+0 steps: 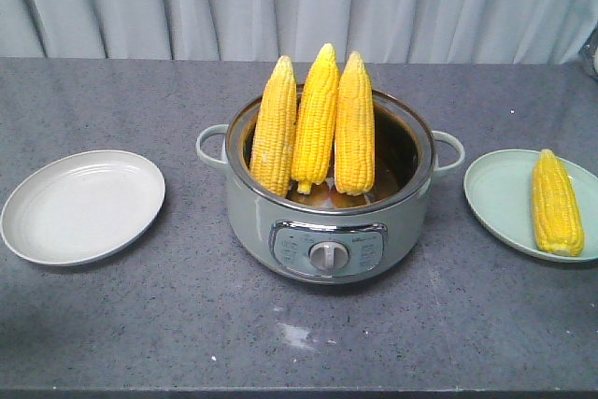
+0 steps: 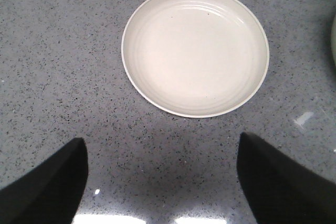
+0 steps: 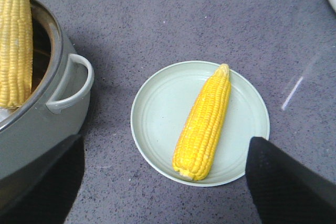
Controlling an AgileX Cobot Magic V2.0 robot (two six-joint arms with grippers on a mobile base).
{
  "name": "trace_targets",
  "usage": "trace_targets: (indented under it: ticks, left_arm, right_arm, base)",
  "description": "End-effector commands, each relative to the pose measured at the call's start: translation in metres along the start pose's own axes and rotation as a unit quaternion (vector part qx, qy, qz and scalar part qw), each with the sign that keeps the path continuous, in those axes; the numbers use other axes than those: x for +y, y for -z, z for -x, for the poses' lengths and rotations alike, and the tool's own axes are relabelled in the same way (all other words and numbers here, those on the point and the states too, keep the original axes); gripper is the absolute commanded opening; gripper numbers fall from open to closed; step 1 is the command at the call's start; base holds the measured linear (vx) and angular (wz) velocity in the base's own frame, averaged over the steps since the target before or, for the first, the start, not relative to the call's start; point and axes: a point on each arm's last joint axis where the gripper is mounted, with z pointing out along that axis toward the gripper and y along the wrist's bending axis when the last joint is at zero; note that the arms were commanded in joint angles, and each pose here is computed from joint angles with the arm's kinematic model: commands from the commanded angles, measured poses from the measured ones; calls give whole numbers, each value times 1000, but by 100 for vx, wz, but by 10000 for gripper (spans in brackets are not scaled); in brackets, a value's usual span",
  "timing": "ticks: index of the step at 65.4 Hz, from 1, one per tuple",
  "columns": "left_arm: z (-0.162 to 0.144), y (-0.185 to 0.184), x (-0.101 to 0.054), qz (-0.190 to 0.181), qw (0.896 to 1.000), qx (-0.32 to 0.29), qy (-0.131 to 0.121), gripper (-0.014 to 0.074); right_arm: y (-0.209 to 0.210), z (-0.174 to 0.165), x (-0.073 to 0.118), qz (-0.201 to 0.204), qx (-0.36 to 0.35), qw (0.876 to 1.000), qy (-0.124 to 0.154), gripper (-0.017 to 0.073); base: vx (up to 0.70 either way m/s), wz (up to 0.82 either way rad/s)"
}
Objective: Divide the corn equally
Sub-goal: 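Withdraw the right arm and bring the left arm toward the pot, then grasp the corn cob nearest the cream plate with the left gripper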
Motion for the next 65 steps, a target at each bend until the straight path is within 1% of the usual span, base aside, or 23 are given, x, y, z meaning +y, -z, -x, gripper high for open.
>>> trace_targets:
  ticks: [1, 8, 12, 15, 21, 30, 35, 39, 43, 52, 65]
  left_arm:
    - [11, 10, -1, -8, 999, -49, 2, 551]
    - [11, 10, -1, -9, 999, -52, -1, 551]
    - [13, 10, -4, -21, 998, -61, -2, 551]
    - [15, 11, -6, -34, 997, -74, 0, 551]
    - [24, 7, -14, -74, 993, -93, -11, 551]
    - [49, -2, -28, -131, 988, -74, -26, 551]
    - [69, -10, -37, -150, 986, -68, -33, 551]
    - [85, -13, -46, -165, 983, -70, -45, 551]
    - [99, -18, -57, -175, 980, -72, -65, 551]
    - [125, -34, -87, -202, 971, -73, -109, 551]
    - [148, -66, -130, -229, 960, -67, -145, 551]
  right_arm:
    - [15, 8, 1, -23, -75, 997, 6, 594]
    - [16, 7, 1, -23, -75, 997, 6, 594]
    - [15, 7, 1, -24, -75, 997, 6, 594]
    - [15, 7, 1, -23, -75, 997, 5, 594]
    - [15, 7, 1, -22, -75, 997, 4, 594]
    - [15, 7, 1, -22, -75, 997, 4, 594]
    - [15, 7, 2, -21, -76, 997, 3, 594]
    - [15, 7, 2, -19, -77, 997, 1, 594]
    - [15, 7, 2, -17, -78, 997, -1, 594]
    - [15, 7, 3, -16, -78, 997, -2, 594]
    - [15, 7, 3, -14, -78, 997, -3, 594]
  base:
    - [0, 0]
    - [0, 0]
    - [0, 0]
    - [0, 0]
    - [0, 0]
    - [0, 0]
    - [0, 0]
    - [0, 0]
    - [0, 0]
    - [0, 0]
    - [0, 0]
